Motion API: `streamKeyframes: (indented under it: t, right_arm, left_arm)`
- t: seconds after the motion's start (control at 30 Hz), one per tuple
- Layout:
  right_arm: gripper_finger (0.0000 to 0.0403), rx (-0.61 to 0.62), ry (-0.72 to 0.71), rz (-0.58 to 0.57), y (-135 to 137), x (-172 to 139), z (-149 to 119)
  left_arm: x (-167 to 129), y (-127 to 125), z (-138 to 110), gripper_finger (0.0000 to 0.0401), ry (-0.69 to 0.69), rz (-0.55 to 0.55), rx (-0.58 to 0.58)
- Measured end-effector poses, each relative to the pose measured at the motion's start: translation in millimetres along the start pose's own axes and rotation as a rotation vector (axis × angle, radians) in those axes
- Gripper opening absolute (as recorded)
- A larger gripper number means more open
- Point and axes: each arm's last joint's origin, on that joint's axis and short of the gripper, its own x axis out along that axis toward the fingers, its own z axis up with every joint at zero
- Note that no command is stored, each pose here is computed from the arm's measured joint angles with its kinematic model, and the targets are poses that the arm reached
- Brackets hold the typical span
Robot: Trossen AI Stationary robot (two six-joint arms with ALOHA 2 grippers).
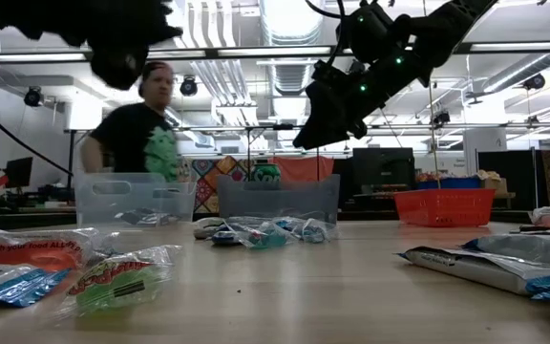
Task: Organize candy in baskets
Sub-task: Put the brown chocolate bar into the transparent bin
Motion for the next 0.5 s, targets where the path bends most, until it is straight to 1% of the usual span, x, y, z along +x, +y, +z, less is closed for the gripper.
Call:
streamKeyframes:
  t: [0.17, 0.23, 0.3, 0.5]
  right_arm:
    - [0.0209, -0.002, -0.012, 0.040, 13, -7, 2]
    - [0.0210, -0.012, -0.020, 0.061, 20, -10, 4]
    - [0.0210, -0.020, -0.031, 0.082, 27, -15, 5]
    - [0.0210, -0.048, -0.034, 0.134, 43, -29, 7]
  left_arm:
    - [1, -1, -4, 0.0080, 0.283, 0.151, -0.160]
    - [-1, -3, -3, 0.0080, 0.402, 0.215, -0.199]
    - [-2, -8, -1, 0.0080, 0.508, 0.261, -0.208]
    - [3, -27, -1, 0.0080, 0.769, 0.326, -0.207]
